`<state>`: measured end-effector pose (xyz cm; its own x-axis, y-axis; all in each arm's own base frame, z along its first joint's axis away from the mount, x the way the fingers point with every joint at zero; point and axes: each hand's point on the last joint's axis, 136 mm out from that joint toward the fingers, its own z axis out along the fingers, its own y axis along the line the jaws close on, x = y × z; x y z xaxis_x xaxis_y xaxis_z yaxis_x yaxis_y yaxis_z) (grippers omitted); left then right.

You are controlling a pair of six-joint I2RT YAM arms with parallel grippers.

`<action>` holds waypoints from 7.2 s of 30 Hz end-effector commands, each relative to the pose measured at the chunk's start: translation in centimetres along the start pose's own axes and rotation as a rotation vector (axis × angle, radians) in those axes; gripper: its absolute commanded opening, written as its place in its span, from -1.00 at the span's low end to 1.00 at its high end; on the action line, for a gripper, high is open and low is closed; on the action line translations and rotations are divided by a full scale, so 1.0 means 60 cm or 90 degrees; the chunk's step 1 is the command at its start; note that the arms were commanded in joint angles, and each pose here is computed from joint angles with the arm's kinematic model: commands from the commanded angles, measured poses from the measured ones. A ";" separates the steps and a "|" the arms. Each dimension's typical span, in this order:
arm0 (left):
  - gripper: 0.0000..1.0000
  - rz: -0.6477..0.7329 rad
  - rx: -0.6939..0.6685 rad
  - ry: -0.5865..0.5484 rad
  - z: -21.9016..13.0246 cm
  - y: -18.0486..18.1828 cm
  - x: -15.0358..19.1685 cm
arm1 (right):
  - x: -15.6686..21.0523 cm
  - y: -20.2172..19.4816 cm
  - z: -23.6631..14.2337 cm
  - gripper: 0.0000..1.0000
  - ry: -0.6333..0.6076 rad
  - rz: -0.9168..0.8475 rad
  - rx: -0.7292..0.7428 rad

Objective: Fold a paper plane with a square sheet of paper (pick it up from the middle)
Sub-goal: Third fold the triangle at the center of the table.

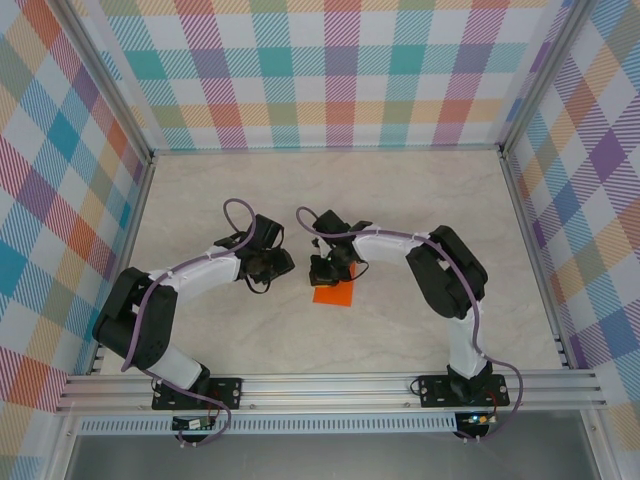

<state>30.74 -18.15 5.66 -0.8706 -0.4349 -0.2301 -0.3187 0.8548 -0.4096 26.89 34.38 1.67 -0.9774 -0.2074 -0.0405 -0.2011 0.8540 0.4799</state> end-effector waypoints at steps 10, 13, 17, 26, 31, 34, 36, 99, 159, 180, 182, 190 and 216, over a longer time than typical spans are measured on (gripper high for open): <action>-0.33 0.037 0.131 0.047 0.005 -0.068 0.015 | 0.078 -0.024 -0.055 -0.75 0.041 -0.152 0.000; -0.38 0.061 0.179 0.072 0.007 -0.103 0.030 | 0.057 0.003 -0.100 -0.57 -0.025 -0.108 -0.050; -0.46 0.091 0.227 0.103 0.015 -0.146 0.055 | 0.044 -0.027 -0.140 -0.30 -0.091 -0.014 -0.054; -0.68 0.131 0.236 0.157 0.057 -0.191 0.105 | 0.063 -0.123 -0.159 -0.02 -0.118 0.146 -0.093; -0.74 0.134 0.172 0.175 0.090 -0.169 0.120 | 0.061 -0.128 -0.148 0.01 -0.103 0.162 -0.110; -0.77 0.135 0.127 0.174 0.103 -0.147 0.120 | 0.058 -0.136 -0.142 0.01 -0.097 0.176 -0.104; -0.78 0.136 0.108 0.177 0.110 -0.137 0.122 | 0.055 -0.138 -0.140 0.00 -0.097 0.177 -0.107; -0.84 0.129 0.000 0.207 0.133 -0.075 0.137 | 0.110 -0.115 -0.101 -0.31 0.007 0.124 -0.133; -0.88 0.172 -0.010 0.159 0.122 -0.114 0.073 | -0.004 -0.064 -0.076 -0.91 -0.057 0.195 -0.137; -0.89 0.173 0.018 0.161 0.111 -0.129 0.073 | 0.008 -0.060 -0.056 -0.90 -0.023 0.167 -0.141; -0.89 0.173 0.018 0.160 0.110 -0.130 0.073 | 0.008 -0.064 -0.056 -0.90 -0.026 0.171 -0.134; -0.89 0.172 0.017 0.163 0.111 -0.128 0.075 | 0.007 -0.067 -0.054 -0.90 -0.025 0.177 -0.126; -0.89 0.173 0.019 0.164 0.110 -0.130 0.075 | 0.012 -0.076 -0.037 -0.90 -0.009 0.180 -0.119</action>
<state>32.55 -29.25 2.15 -0.9825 -0.1206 -0.1419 -0.0526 0.9106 -0.4100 27.29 28.98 1.79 -0.9925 0.0574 0.1076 0.1129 0.7667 0.6319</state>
